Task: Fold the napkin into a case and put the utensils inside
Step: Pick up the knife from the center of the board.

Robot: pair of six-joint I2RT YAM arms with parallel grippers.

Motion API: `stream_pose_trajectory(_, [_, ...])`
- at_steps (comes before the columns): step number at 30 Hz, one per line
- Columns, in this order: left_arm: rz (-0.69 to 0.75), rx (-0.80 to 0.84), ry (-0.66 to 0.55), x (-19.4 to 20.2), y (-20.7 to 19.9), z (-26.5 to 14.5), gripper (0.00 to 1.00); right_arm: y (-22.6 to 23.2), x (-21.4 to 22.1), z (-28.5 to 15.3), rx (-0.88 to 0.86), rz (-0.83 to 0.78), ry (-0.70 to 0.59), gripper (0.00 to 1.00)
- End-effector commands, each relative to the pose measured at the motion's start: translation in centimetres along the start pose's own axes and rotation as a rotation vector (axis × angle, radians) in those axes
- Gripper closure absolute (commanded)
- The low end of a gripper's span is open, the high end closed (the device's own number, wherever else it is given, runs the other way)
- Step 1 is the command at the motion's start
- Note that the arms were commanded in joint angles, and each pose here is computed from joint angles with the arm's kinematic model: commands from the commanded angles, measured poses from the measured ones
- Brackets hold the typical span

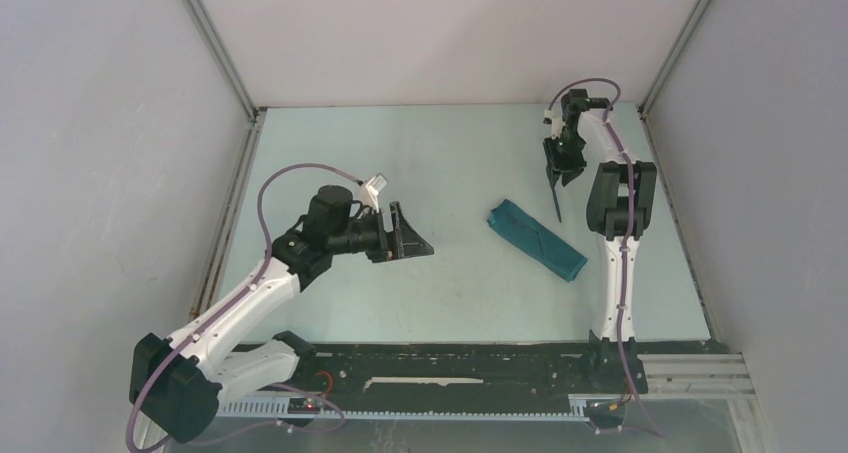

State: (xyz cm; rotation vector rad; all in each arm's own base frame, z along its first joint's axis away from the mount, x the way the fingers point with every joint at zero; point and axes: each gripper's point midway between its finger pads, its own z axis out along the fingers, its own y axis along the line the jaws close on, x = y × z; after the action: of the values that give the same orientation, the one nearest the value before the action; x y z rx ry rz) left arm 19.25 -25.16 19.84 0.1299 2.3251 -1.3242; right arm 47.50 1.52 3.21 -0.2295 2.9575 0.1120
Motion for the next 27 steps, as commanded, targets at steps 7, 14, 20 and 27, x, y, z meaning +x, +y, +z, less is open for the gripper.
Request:
stream_pose_trajectory(7, [0.014,0.035,-0.032,-0.9,-0.8,0.0,0.13,0.5,1.6,1.8,0.051,-0.005,0.105,0.65])
stream_pose_trajectory(14, [0.011,0.035,-0.035,-1.0,-0.7,-0.1,0.13,0.6,2.0,3.9,0.018,-0.007,0.134,0.76])
stream_pose_trajectory(20, [0.006,0.030,-0.044,-1.2,-0.5,-0.3,0.13,0.2,0.8,3.5,-0.016,0.005,0.099,1.00])
stream_pose_trajectory(27, [0.010,0.036,-0.045,-1.4,-0.6,-0.4,0.13,2.9,-1.7,-4.9,-0.042,-0.074,-0.188,1.00])
